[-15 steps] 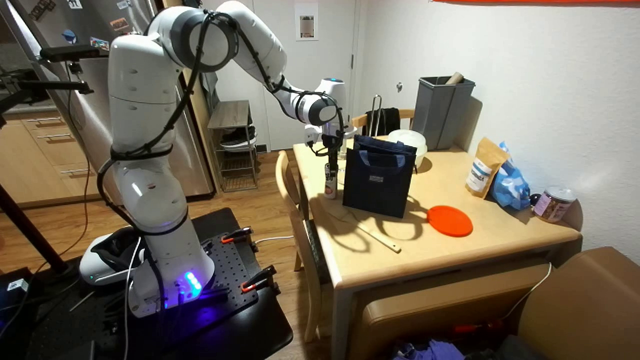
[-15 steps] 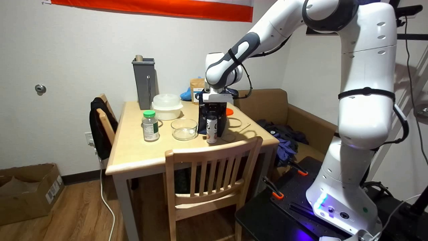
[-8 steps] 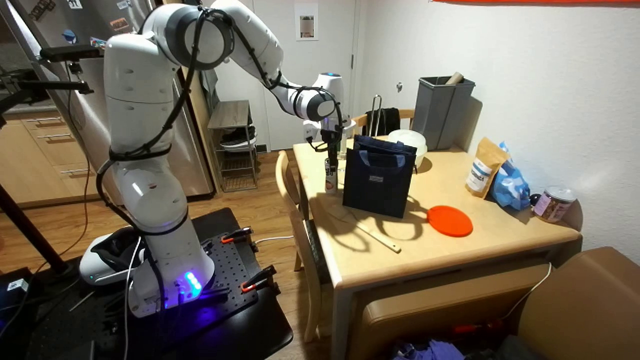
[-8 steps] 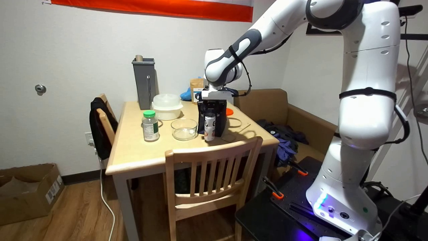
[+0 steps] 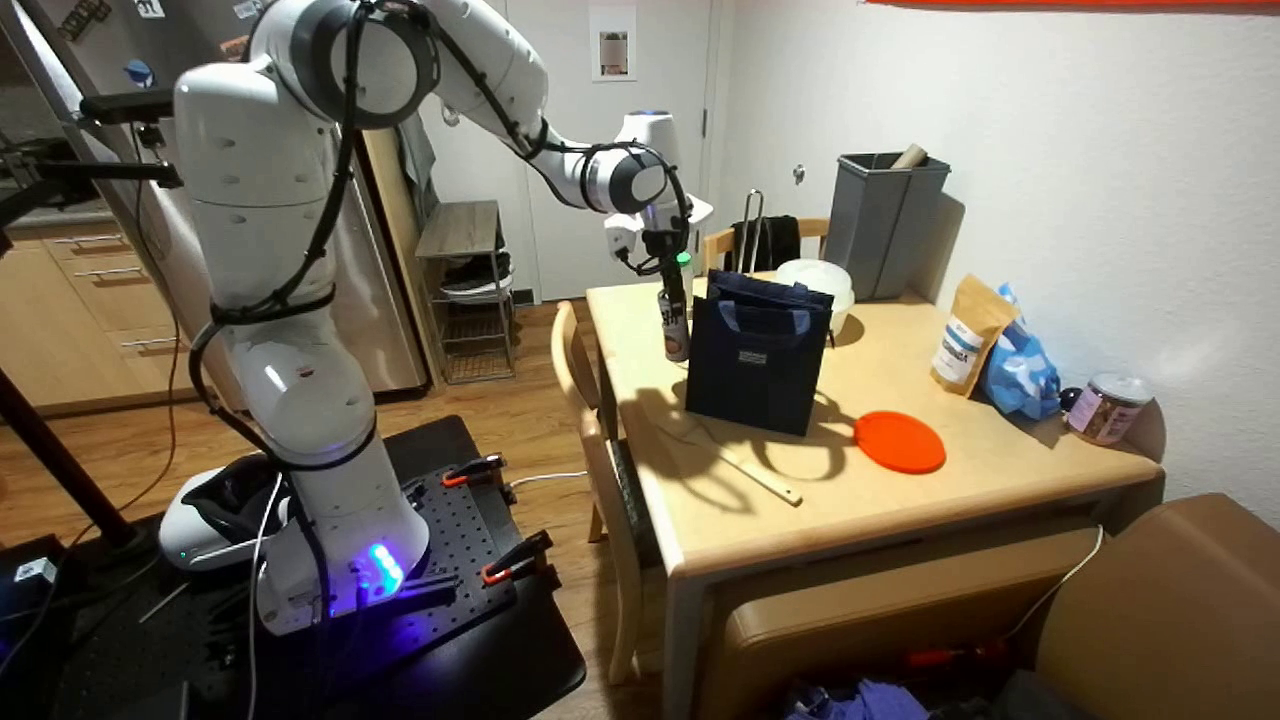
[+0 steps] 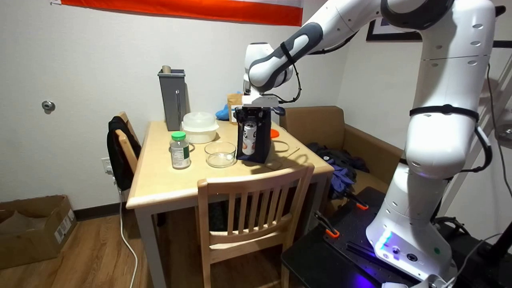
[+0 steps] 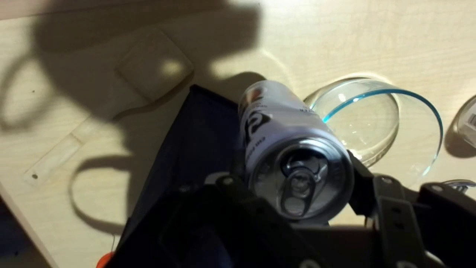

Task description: Put the white can inside the dark blue bag on the table

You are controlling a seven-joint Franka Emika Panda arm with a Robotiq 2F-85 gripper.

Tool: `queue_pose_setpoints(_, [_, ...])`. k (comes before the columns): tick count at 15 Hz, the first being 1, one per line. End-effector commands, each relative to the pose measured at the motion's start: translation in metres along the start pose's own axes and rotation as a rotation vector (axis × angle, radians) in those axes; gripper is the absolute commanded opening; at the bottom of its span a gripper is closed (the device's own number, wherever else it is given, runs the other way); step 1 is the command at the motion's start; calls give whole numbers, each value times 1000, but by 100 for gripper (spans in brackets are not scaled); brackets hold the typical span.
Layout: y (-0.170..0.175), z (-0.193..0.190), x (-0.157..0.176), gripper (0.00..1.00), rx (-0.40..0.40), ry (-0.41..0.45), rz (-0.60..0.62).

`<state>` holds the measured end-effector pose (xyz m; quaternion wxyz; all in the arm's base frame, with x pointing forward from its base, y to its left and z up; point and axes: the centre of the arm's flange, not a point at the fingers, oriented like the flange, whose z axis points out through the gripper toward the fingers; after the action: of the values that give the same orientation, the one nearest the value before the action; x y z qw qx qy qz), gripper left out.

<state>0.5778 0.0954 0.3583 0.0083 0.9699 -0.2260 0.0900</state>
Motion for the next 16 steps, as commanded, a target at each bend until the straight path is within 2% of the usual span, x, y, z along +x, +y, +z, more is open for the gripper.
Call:
queue_pose_setpoints(1, [-3, -44, 4, 47, -2, 47, -44])
queue_pose_setpoints(10, [-2, -140, 24, 48, 16, 130, -102])
queue_pose_setpoints(16, [17, -176, 46, 48, 57, 149, -77])
